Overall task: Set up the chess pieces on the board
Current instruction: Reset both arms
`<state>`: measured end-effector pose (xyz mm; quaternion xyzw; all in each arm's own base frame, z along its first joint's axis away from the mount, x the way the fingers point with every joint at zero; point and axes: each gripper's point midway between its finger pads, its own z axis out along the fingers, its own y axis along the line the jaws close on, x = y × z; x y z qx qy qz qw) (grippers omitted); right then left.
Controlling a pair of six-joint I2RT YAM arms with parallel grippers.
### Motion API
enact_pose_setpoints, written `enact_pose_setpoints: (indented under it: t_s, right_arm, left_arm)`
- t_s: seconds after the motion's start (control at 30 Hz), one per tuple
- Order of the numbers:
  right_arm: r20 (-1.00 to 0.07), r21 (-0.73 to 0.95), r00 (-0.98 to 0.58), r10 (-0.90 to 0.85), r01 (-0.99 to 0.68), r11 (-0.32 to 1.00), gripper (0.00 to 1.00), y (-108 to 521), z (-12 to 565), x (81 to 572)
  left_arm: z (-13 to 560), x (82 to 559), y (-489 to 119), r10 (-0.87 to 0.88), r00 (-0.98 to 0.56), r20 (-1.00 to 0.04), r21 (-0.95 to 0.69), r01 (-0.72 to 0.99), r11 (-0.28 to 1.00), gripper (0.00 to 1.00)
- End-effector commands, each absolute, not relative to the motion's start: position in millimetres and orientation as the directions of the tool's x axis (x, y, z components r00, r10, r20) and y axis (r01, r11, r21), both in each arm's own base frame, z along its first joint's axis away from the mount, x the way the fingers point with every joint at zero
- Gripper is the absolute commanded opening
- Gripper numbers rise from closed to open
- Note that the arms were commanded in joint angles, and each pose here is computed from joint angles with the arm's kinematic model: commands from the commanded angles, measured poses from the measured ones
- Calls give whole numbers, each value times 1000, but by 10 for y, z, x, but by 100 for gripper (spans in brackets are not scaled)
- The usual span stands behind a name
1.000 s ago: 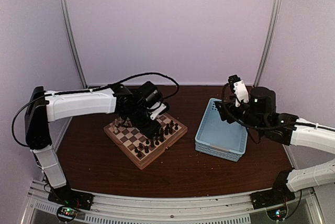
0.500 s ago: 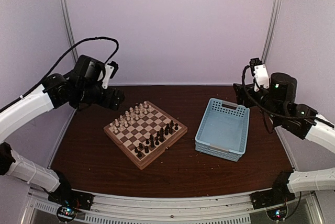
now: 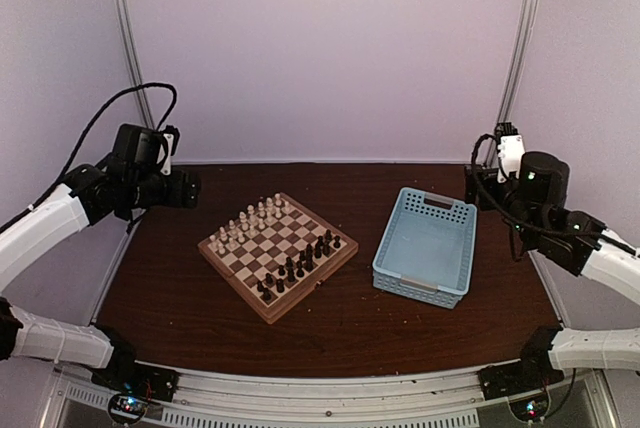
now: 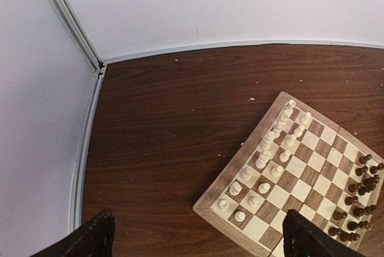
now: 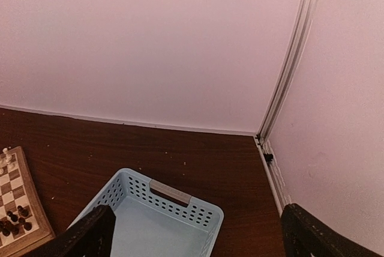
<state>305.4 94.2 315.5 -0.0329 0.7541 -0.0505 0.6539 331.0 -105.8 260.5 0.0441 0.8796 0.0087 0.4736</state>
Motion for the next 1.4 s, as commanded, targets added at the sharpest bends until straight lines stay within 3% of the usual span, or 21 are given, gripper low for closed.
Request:
enact_pose_setpoints:
  t_s: [0.0,0.2,0.4,0.53,0.77,0.93,1.17,1.37]
  right_arm:
    - [-985,-20,-172,12,182,983,100,534,2933,3204]
    - [-980,-49,-199,19,331,942,92,29,2416,3332]
    - [-977,-119,-211,-36,394,911,92,-252,2021,3336]
    - [-955,-207,-283,-92,410,888,94,-361,1731,3410]
    - [-988,-84,-151,-32,352,932,97,-412,1565,3764]
    - [-975,-115,-212,-65,237,965,100,-268,1242,3965]
    - [-975,-128,-208,-84,206,970,100,-212,1252,4002]
    - [-971,-131,-222,-86,195,972,100,-192,1240,4013]
  left_arm:
    - [2548,3501,-792,-11,-485,-874,14,-48,999,97]
    - [2404,3597,-195,-206,-403,-892,-141,-185,973,98]
    - [2212,3641,274,-236,-376,-896,-125,-298,946,98]
    - [2144,3745,199,-180,-338,-924,-118,-197,973,98]
    - [1867,3883,283,-177,-406,-896,-98,-208,973,98]
    - [1711,3930,435,-220,-382,-898,-154,-196,969,98]
    - [1454,3982,504,-131,-432,-892,-62,-169,984,98]
    - [1236,4044,233,-53,-405,-913,-62,9,998,92]
